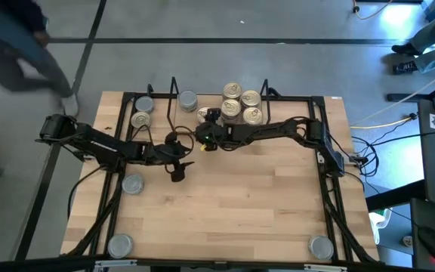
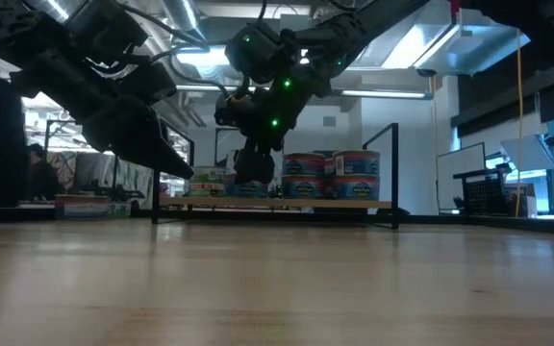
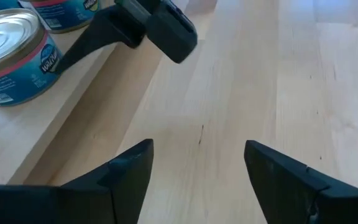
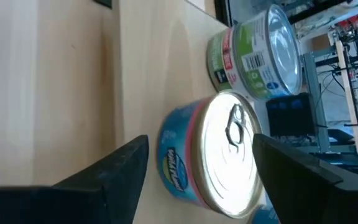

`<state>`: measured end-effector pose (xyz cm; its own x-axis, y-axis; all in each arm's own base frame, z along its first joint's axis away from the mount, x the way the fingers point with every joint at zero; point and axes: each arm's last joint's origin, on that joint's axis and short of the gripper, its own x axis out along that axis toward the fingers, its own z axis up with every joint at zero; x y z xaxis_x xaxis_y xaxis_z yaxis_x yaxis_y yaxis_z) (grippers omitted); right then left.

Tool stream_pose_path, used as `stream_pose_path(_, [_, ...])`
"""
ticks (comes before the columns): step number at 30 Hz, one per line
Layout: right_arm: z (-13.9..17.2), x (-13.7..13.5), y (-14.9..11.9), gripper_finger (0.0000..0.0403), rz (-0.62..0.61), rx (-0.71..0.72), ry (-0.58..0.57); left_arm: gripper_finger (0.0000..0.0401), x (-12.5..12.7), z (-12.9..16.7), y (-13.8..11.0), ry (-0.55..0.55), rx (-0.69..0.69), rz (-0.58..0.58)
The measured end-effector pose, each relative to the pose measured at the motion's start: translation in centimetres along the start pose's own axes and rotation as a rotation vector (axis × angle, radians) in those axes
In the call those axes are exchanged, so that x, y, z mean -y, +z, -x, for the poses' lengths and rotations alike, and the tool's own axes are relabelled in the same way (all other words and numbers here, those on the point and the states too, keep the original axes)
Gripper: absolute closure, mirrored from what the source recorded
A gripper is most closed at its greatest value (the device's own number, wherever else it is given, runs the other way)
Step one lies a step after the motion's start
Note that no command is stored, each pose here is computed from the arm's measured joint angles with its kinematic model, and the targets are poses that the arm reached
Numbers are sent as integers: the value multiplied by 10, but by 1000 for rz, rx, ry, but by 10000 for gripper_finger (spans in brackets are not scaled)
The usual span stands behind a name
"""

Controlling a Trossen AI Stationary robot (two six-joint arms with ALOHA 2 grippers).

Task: Stack canned seafood by type on shelf
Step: Put the blue-pink tuna can on the shelf

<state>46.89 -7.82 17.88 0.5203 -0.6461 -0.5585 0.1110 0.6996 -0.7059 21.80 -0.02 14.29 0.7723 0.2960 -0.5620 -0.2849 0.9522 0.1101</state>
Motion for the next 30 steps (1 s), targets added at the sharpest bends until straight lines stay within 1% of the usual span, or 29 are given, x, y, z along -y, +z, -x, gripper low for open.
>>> stream_pose_path(3, [-3, 4, -2, 116, -11, -1, -8, 148, 0, 0, 0, 0, 1, -1])
stream_pose_path(12, [-24, 28, -19, 116, -55, -69, -74, 148, 0, 0, 0, 0, 1, -1])
stream_pose_path(17, [-28, 37, -22, 116, -85, -71, -119, 148, 0, 0, 0, 0, 1, -4])
stream_pose_path(23, [-30, 42, -22, 116, -107, -69, -160, 148, 0, 0, 0, 0, 2, -8])
stream_pose_path(24, [-30, 42, -22, 116, -106, -68, -158, 148, 0, 0, 0, 0, 2, -8])
stream_pose_path(26, [-27, 37, -18, 116, -93, -42, -116, 148, 0, 0, 0, 0, 2, -8])
stream_pose_path(28, [-24, 31, -14, 116, -74, 2, -66, 148, 0, 0, 0, 0, 2, -8])
stream_pose_path(30, [-21, 27, -9, 116, -75, 46, -42, 148, 0, 0, 0, 0, 2, -9])
